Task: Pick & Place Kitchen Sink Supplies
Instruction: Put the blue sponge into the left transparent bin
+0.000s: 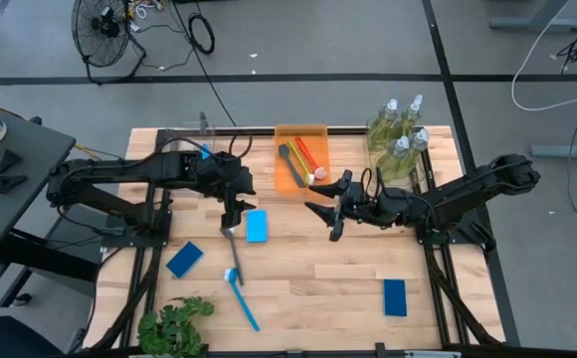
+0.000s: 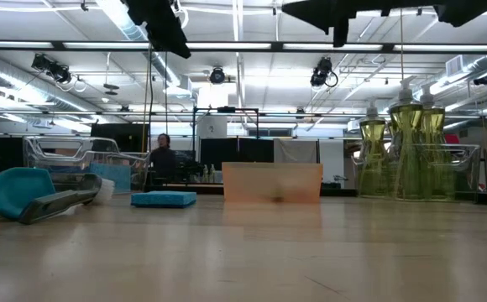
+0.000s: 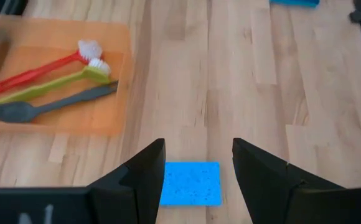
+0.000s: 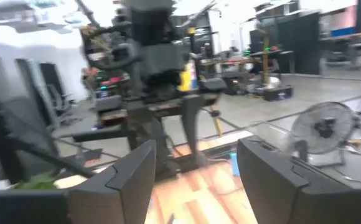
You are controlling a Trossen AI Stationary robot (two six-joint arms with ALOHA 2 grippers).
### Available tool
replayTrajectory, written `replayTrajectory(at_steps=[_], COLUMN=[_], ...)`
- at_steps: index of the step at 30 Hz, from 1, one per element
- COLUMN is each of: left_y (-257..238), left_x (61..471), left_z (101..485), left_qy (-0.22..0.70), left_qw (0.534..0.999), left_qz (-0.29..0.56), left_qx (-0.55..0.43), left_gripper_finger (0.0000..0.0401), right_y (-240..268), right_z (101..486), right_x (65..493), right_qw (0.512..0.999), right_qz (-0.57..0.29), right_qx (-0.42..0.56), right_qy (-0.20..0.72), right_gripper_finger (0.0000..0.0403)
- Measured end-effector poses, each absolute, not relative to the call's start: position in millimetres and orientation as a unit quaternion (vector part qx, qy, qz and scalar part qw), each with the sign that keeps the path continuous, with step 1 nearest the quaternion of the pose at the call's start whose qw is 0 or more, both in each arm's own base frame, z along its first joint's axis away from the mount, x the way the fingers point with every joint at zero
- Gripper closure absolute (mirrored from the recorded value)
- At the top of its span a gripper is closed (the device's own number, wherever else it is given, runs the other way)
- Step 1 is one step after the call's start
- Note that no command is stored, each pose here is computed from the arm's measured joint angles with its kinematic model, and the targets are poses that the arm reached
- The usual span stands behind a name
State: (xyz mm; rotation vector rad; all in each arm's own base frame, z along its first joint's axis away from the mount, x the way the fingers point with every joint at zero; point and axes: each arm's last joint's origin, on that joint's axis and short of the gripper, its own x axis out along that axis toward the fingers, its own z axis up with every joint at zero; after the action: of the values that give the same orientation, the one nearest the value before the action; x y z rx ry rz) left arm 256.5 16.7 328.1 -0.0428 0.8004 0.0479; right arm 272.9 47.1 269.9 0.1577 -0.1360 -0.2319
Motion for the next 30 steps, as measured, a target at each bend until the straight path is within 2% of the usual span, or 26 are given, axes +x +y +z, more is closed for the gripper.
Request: replayTrajectory(at_steps=[8, 13, 19, 24, 30], left_y=[17.5, 17.9, 18.0, 18.3, 19.3], left_x=[267.5, 273.1, 274.1, 274.6, 277.0], left_z=[316.0, 309.8, 309.1, 309.7, 310.1], left_qy=[0.411, 0.42, 0.42, 0.416, 0.407], left_qw=[0.909, 0.903, 0.903, 0.905, 0.909], left_qz=[0.041, 0.047, 0.047, 0.051, 0.064], left_qx=[-0.06, -0.073, -0.072, -0.07, -0.064], left_gripper_finger=[0.0208, 0.0208, 0.0208, 0.0208, 0.0208], right_y=[51.1, 49.0, 46.8, 46.3, 50.5], right_z=[277.5, 280.8, 291.2, 291.8, 280.2], right_x=[266.1, 254.7, 230.8, 208.6, 192.1], right_qw=[0.992, 0.996, 0.998, 0.992, 0.958], right_qz=[-0.081, -0.07, -0.013, 0.062, 0.177], right_qx=[0.065, 0.056, 0.057, 0.082, 0.127], right_qy=[-0.069, -0.026, 0.014, 0.079, 0.188], right_gripper_finger=[0.0176, 0.0176, 0.0176, 0.0176, 0.0176])
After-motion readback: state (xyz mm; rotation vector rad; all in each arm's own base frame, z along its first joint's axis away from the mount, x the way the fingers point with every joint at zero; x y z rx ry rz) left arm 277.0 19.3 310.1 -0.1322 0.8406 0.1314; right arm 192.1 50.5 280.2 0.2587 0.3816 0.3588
